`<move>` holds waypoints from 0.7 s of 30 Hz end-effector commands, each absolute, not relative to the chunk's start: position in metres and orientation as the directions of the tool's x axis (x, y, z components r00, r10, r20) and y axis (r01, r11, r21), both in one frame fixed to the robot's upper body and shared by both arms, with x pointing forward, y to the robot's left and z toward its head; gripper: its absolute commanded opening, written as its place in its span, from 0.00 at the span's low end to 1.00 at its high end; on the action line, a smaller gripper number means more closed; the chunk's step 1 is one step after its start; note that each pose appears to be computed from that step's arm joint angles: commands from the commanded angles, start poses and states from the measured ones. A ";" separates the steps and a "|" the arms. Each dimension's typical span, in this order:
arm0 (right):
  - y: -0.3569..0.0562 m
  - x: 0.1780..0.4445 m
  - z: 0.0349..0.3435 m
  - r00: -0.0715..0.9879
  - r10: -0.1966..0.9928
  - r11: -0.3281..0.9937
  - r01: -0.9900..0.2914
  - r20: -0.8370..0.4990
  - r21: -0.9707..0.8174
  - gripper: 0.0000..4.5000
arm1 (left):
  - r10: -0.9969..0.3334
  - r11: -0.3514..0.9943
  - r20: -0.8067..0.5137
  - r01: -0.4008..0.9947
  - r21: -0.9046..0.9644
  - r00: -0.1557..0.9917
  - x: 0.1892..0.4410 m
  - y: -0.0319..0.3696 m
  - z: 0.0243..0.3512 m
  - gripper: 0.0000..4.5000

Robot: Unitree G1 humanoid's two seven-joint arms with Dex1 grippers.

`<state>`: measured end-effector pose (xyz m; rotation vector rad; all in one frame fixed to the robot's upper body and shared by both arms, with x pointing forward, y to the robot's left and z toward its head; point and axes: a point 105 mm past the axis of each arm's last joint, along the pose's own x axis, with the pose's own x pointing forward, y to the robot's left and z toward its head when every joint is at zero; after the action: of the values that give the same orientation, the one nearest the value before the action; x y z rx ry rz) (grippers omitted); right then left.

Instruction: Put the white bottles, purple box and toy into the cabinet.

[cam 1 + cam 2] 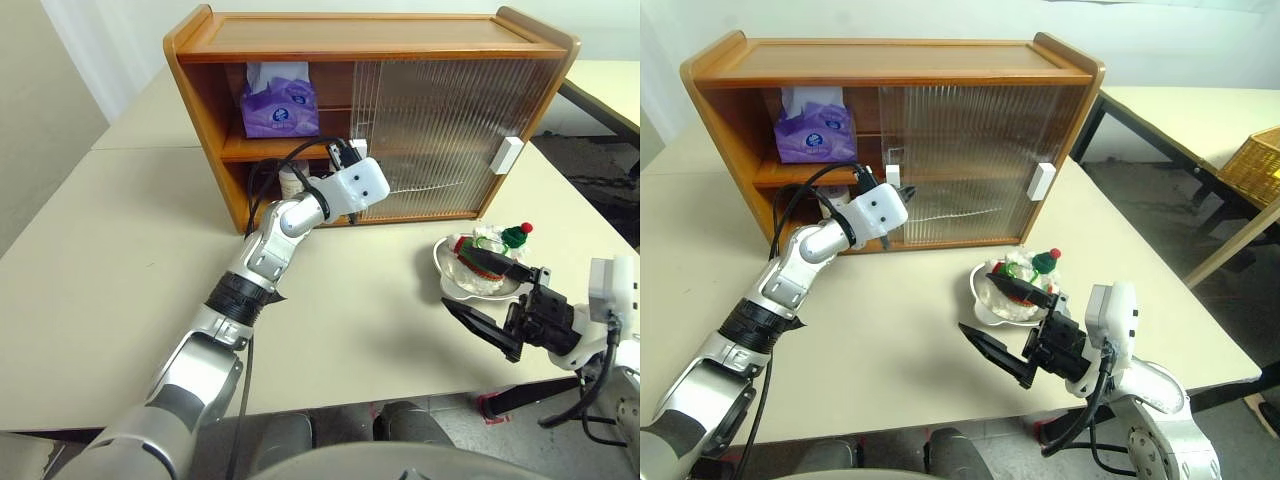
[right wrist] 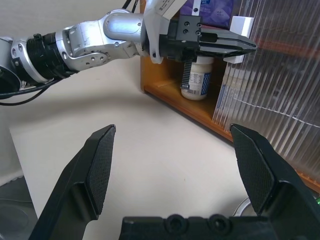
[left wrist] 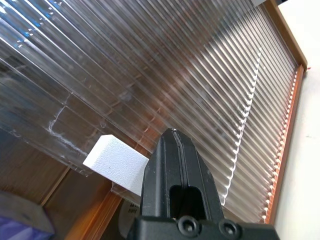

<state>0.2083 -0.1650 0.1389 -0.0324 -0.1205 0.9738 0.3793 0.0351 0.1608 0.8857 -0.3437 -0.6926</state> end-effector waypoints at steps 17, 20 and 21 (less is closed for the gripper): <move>-0.167 0.210 0.138 0.550 0.831 0.555 -0.827 0.076 -0.091 1.00 | -0.510 0.570 -0.001 0.339 0.748 0.860 0.389 0.090 0.169 0.01; -0.167 0.210 0.138 0.550 0.832 0.555 -0.827 0.077 -0.090 1.00 | -0.494 0.578 -0.008 0.335 0.744 0.870 0.386 0.095 0.167 0.01; -0.167 0.210 0.138 0.550 0.832 0.555 -0.827 0.077 -0.089 1.00 | -0.488 0.580 -0.010 0.333 0.743 0.873 0.386 0.097 0.167 0.01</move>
<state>0.2097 -0.1664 0.1373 -0.0306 -0.1152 0.9783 0.3798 0.0731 0.1667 0.8339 -0.2482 -0.5663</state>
